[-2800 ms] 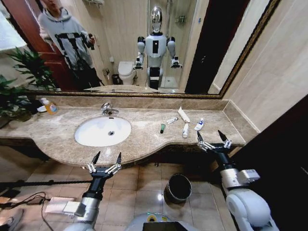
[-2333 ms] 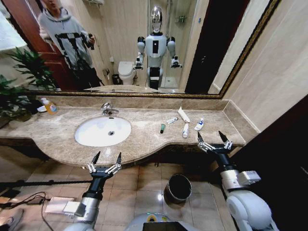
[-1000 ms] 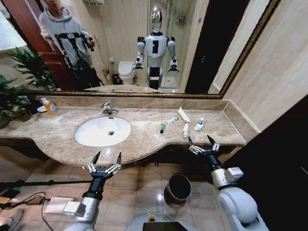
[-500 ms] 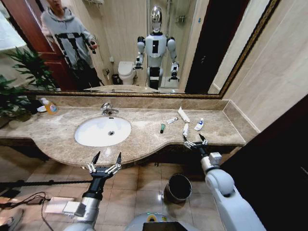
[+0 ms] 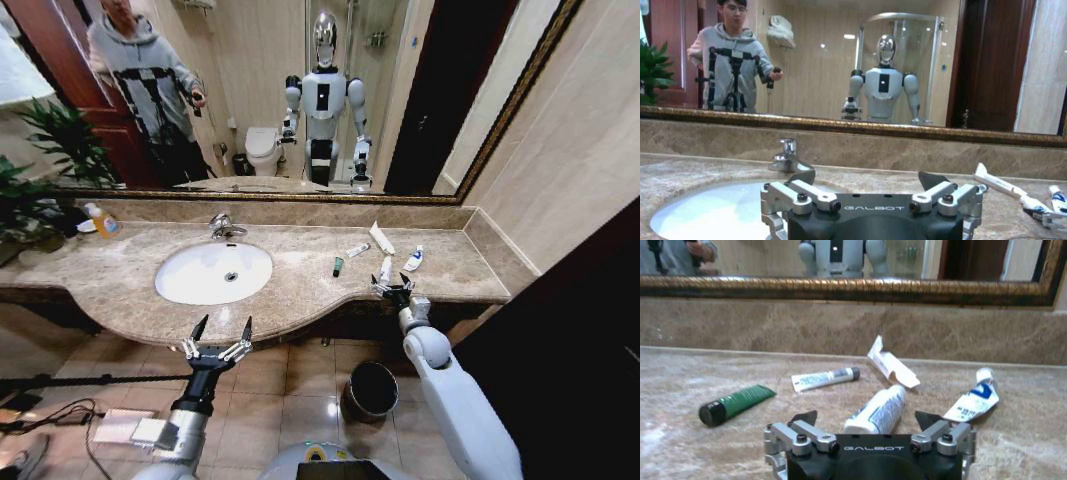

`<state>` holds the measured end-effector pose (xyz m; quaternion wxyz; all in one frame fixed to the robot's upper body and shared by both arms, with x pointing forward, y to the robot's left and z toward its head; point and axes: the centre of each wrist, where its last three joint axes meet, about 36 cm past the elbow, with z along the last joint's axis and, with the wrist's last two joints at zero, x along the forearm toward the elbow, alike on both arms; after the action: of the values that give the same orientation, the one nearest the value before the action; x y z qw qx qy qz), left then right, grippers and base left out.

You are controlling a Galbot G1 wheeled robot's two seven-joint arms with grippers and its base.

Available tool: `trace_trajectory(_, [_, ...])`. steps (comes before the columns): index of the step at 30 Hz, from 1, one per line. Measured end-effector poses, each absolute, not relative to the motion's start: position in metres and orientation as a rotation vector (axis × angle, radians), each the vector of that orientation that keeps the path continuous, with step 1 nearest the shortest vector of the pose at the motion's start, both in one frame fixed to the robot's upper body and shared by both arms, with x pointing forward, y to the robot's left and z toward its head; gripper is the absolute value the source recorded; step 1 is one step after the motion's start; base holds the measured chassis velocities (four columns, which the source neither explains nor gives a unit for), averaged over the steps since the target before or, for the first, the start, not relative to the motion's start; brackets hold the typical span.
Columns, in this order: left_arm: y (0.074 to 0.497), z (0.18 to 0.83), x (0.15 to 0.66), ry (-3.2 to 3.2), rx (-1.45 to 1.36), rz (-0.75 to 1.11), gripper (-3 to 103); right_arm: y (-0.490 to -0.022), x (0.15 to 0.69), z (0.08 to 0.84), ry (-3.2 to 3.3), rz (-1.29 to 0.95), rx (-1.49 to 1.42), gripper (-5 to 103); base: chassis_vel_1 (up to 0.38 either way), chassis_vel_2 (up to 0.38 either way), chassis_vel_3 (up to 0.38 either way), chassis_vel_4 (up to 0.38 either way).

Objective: Pick up the trash from the sink and place it in the trash bin.

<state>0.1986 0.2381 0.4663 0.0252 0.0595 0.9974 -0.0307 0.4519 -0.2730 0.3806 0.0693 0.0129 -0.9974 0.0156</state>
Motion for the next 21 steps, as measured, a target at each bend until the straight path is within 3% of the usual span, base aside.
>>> trace_trajectory(6, [0.2381, 0.4663, 0.1986, 3.084, 0.184, -0.095, 100, -0.2764, 0.4565, 0.3781, -3.001, 0.034, 0.026, 79, 0.000, 0.000, 0.000, 0.000])
trace_trajectory(12, [0.2381, 0.4663, 0.1986, 3.084, 0.184, -0.095, 100, -0.2780, 0.4573, 0.3752, -2.984, 0.034, 0.002, 51, 0.000, 0.000, 0.000, 0.000])
trace_trajectory(21, [0.2381, 0.4663, 0.1986, 3.084, 0.184, -0.095, 100, -0.2810, 0.4543, 0.3795, -2.995, 0.027, -0.031, 28, 0.000, 0.000, 0.000, 0.000])
